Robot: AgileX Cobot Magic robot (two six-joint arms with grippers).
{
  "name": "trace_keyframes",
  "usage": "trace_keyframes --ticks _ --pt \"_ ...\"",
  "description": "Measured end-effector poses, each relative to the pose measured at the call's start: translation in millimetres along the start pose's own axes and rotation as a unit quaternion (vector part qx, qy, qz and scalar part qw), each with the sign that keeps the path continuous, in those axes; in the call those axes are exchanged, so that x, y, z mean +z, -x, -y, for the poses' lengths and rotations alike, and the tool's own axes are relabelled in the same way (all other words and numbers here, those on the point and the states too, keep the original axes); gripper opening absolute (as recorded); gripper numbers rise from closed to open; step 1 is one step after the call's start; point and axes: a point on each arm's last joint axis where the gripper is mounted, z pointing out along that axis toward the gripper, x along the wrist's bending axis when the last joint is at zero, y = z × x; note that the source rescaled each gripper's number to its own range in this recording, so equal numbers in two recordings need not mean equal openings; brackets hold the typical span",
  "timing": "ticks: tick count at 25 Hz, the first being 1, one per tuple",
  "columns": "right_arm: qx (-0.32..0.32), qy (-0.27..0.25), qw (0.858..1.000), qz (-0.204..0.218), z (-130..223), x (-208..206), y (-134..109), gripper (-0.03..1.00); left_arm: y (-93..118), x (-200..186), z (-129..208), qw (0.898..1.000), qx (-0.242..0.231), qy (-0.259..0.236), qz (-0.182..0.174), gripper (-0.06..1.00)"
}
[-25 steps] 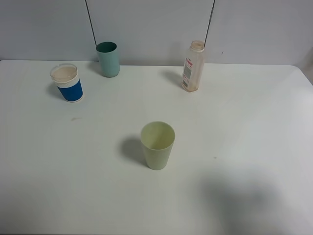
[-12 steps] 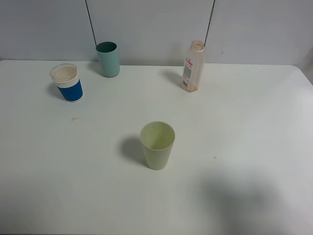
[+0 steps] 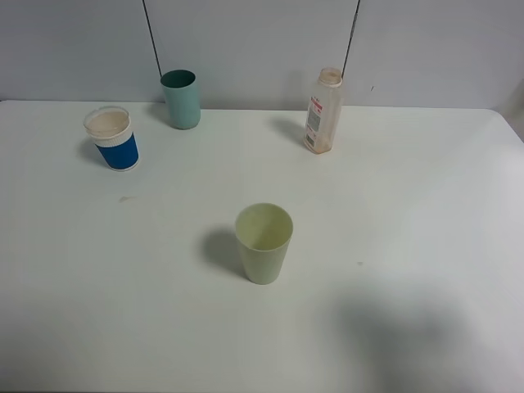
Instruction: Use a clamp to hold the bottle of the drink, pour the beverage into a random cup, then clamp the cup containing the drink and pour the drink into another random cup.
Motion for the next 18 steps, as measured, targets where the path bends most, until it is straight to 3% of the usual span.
trace_keyframes --ticks 8,18 --pt "0.000 0.000 1.000 0.000 0.0 0.0 0.0 1.00 -2.1 -18.5 11.7 0.998 -0.004 0.070 0.005 0.92" --pt "0.000 0.000 1.000 0.000 0.0 0.0 0.0 1.00 -2.2 -19.2 12.2 0.997 -0.005 0.073 0.006 0.92"
